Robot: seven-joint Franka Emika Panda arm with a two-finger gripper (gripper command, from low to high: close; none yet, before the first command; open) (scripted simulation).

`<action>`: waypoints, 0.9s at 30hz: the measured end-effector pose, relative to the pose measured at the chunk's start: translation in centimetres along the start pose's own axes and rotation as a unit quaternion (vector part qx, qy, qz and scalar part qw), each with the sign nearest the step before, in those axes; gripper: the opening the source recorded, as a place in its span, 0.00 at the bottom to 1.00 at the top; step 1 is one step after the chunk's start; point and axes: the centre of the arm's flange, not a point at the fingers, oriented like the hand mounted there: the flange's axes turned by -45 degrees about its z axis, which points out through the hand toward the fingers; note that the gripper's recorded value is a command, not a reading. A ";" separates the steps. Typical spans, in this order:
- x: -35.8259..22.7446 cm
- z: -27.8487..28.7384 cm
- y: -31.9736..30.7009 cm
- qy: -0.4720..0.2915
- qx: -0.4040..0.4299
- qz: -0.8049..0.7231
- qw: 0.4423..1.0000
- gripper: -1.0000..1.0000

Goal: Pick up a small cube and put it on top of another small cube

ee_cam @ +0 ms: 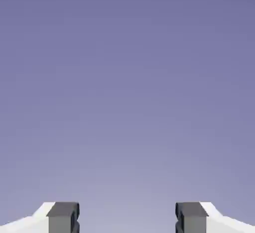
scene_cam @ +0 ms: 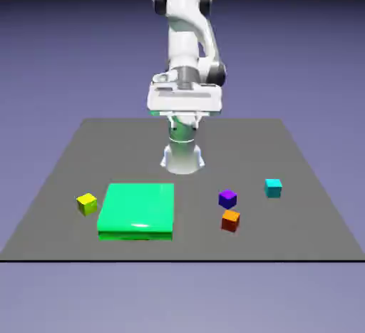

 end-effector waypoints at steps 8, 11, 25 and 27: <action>-2.8 8.3 -12.8 -0.201 0.037 -0.189 0.961 0.50; -5.2 10.5 -17.5 -0.266 0.044 -0.258 0.928 0.50; -20.2 13.1 -36.7 -0.453 0.036 -0.549 0.702 0.50; -22.4 12.5 -38.8 -0.465 0.031 -0.583 0.666 0.50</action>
